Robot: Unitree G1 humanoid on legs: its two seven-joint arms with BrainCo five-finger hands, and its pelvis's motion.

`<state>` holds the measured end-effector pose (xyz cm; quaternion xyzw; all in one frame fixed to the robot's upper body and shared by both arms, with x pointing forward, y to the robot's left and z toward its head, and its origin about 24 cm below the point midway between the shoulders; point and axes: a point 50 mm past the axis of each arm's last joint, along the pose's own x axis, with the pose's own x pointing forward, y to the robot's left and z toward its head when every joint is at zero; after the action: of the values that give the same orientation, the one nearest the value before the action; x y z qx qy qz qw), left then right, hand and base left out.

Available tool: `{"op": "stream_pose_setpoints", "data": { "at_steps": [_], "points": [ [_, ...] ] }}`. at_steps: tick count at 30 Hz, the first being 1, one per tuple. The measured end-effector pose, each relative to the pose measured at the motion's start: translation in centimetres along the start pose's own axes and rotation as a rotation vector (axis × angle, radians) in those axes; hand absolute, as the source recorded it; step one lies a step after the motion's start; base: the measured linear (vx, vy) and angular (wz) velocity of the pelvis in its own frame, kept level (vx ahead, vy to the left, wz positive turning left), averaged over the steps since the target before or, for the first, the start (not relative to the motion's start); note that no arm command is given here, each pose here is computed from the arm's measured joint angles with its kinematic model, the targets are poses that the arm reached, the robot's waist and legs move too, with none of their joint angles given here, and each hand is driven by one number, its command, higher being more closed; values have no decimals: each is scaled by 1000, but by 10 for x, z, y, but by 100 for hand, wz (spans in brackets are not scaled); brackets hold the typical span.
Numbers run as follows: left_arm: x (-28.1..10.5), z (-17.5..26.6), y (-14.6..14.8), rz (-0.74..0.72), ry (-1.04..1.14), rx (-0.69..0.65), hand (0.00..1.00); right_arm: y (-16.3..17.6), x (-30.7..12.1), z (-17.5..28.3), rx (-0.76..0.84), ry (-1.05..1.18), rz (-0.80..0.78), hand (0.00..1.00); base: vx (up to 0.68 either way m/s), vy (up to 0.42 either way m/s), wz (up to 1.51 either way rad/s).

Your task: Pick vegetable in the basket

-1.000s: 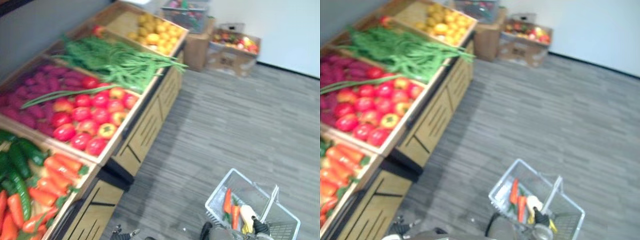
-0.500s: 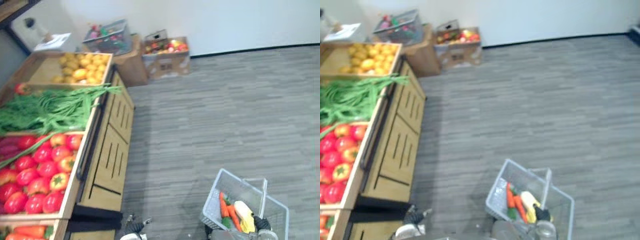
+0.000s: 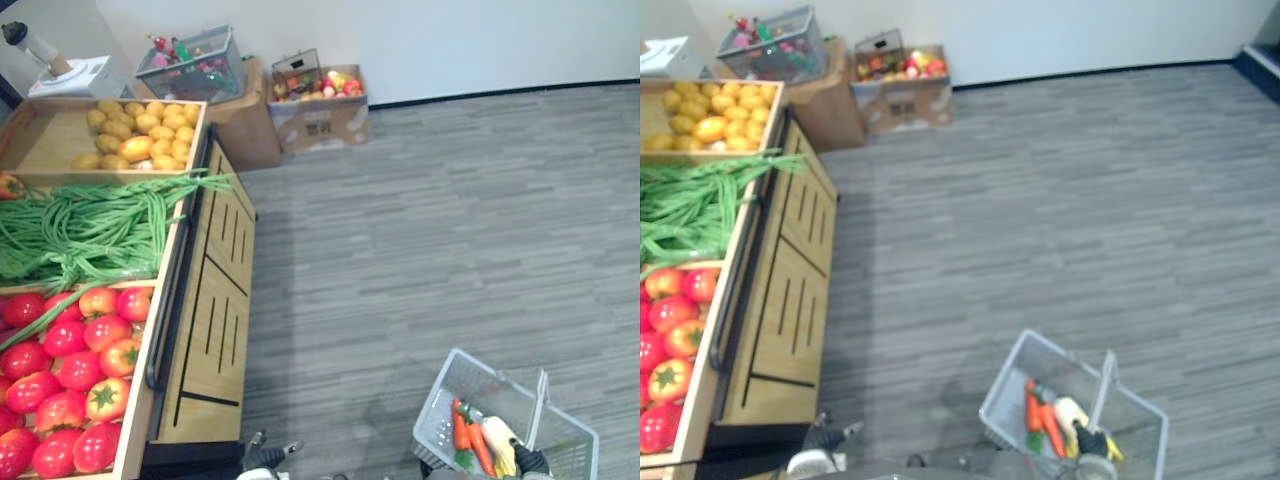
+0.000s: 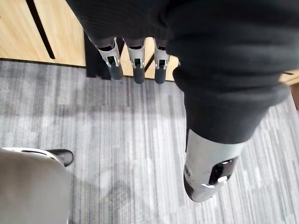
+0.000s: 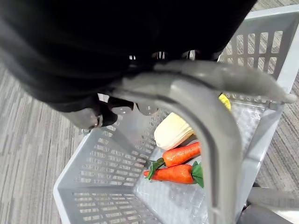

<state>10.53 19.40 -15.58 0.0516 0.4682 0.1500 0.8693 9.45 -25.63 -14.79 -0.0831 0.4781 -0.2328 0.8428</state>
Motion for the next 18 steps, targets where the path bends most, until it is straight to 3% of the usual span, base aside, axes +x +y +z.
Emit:
{"op": "stream_pose_setpoints", "data": {
  "at_steps": [10,18],
  "points": [
    [0,-7,6,18,49,-31,0,31,-10,-11,169,56,77,100,0,7,-1],
    [-3,-22,1,-3,121,-41,0,26,-15,-34,238,145,45,100,-12,-19,-21]
  ]
}}
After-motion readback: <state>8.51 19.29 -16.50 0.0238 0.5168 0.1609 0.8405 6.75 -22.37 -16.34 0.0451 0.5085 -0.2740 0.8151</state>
